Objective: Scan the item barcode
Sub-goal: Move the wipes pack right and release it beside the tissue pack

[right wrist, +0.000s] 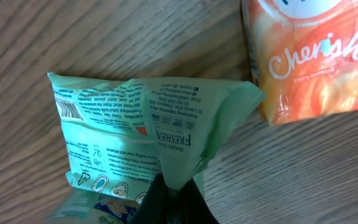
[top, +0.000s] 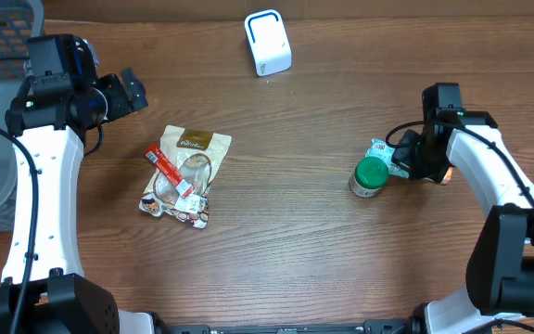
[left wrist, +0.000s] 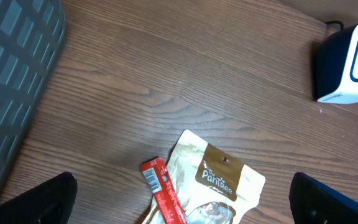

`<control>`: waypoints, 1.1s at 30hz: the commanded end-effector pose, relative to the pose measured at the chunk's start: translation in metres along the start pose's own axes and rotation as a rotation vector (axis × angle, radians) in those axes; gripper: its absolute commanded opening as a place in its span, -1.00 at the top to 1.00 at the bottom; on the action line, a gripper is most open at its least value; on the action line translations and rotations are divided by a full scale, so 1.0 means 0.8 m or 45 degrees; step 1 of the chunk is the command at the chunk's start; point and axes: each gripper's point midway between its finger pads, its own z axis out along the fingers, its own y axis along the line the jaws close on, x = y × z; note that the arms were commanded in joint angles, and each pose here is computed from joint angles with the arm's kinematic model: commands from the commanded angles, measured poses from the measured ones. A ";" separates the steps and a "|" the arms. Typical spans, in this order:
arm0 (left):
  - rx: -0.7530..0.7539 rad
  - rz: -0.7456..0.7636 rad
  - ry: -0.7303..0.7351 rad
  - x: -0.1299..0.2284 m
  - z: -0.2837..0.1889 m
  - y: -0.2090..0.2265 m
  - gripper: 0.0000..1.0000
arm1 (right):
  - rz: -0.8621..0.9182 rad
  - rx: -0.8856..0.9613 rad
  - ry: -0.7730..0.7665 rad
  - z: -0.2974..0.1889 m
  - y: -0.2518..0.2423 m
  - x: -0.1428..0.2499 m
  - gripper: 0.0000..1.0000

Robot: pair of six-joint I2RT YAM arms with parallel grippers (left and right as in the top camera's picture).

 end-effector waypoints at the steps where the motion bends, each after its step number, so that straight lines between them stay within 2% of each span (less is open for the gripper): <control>1: 0.025 -0.004 -0.034 -0.009 -0.011 -0.010 -1.00 | 0.050 -0.031 -0.039 -0.011 0.003 -0.005 0.93; 4: 0.026 -0.004 -0.035 -0.009 -0.011 -0.010 -1.00 | 0.049 -0.025 -0.051 -0.011 0.002 -0.007 0.93; 10: 0.025 -0.004 -0.034 -0.009 -0.011 -0.010 -0.99 | 0.153 0.248 -0.146 -0.016 -0.049 -0.017 0.93; 16: 0.026 -0.004 -0.035 -0.009 -0.011 -0.010 -0.99 | 0.162 0.317 -0.133 -0.019 -0.062 -0.011 0.93; 21: 0.026 -0.004 -0.035 -0.009 -0.011 -0.010 -1.00 | 0.283 0.525 -0.198 -0.032 -0.105 -0.012 0.93; 29: 0.025 -0.004 -0.034 -0.009 -0.011 -0.010 -1.00 | 0.316 0.566 -0.167 -0.035 -0.124 -0.008 0.85; 30: 0.025 -0.004 -0.034 -0.009 -0.011 -0.010 -0.99 | 0.323 0.566 -0.166 -0.035 -0.126 -0.009 0.81; 31: 0.026 -0.004 -0.035 -0.009 -0.011 -0.010 -1.00 | 0.330 0.568 -0.165 -0.035 -0.128 -0.009 0.56; 33: 0.025 -0.004 -0.034 -0.009 -0.010 -0.010 -0.99 | 0.329 0.570 -0.161 -0.036 -0.131 -0.010 -0.26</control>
